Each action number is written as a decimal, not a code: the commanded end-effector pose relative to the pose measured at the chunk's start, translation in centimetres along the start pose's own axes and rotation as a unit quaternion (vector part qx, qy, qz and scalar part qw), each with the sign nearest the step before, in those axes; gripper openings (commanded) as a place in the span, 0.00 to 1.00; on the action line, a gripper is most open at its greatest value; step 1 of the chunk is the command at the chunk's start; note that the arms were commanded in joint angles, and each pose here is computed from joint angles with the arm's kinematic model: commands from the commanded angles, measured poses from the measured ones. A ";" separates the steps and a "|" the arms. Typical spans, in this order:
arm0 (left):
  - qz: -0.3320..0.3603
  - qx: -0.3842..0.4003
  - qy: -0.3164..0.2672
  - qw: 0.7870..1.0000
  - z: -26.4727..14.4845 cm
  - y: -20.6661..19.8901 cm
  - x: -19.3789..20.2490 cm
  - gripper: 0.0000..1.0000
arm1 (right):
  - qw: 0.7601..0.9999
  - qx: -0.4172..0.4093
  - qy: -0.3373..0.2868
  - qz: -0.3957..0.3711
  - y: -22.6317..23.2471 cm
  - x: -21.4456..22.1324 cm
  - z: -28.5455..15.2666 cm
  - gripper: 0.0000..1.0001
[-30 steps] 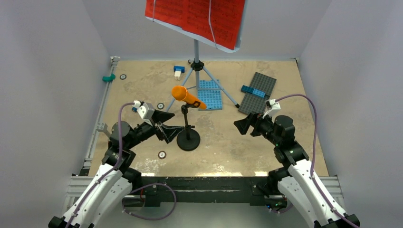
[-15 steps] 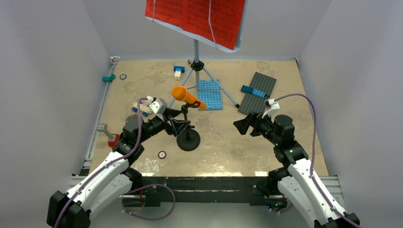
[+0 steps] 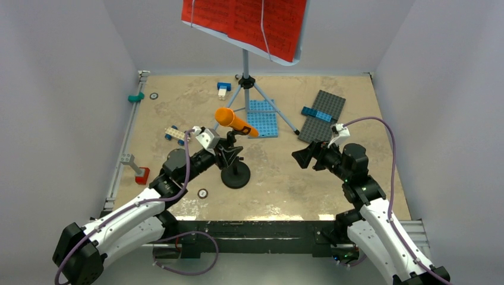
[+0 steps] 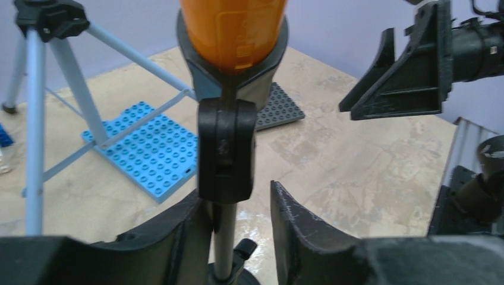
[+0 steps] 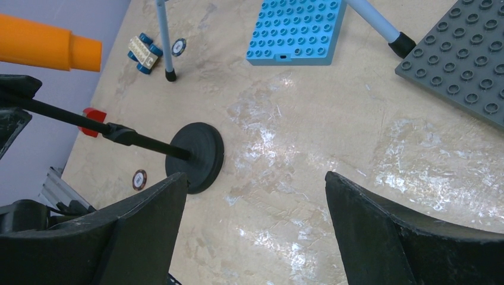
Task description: Pack up the instrument practice props
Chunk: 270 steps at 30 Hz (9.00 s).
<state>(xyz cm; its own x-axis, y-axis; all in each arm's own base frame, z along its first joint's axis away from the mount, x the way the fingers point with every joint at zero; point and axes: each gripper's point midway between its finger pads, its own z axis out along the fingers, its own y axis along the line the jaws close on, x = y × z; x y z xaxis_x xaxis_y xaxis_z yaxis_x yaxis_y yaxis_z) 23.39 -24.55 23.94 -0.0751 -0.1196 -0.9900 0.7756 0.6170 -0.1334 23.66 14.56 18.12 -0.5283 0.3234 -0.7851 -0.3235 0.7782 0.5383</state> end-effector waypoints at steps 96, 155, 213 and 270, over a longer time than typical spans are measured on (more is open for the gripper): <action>-0.014 0.047 -0.066 0.997 -0.3 -6.5 2.4 0.00 | 0.893 -0.282 0.235 0.263 14.7 8.2 6.9 0.38; 0.009 -0.037 -0.068 0.997 0.0 -5.2 1.5 0.00 | 0.929 -0.295 0.209 0.077 12.5 10.7 5.5 0.00; -0.023 -0.169 -0.023 0.985 1.2 -2.8 -0.8 0.00 | 0.967 -0.247 0.065 0.018 9.7 7.2 2.2 0.53; -0.045 -0.126 0.033 0.990 1.8 -4.9 2.8 0.00 | 0.951 -0.259 0.029 -0.164 12.7 7.4 6.7 0.00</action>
<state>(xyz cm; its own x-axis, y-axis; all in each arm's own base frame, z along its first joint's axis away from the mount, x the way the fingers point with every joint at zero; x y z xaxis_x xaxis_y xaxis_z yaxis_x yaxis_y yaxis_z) 21.79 -28.10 23.58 -0.1107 -0.1229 -0.9862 0.5462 0.8215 -0.1637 19.77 30.72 15.63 -0.5379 0.0547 -0.8412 -0.7600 0.4003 0.5120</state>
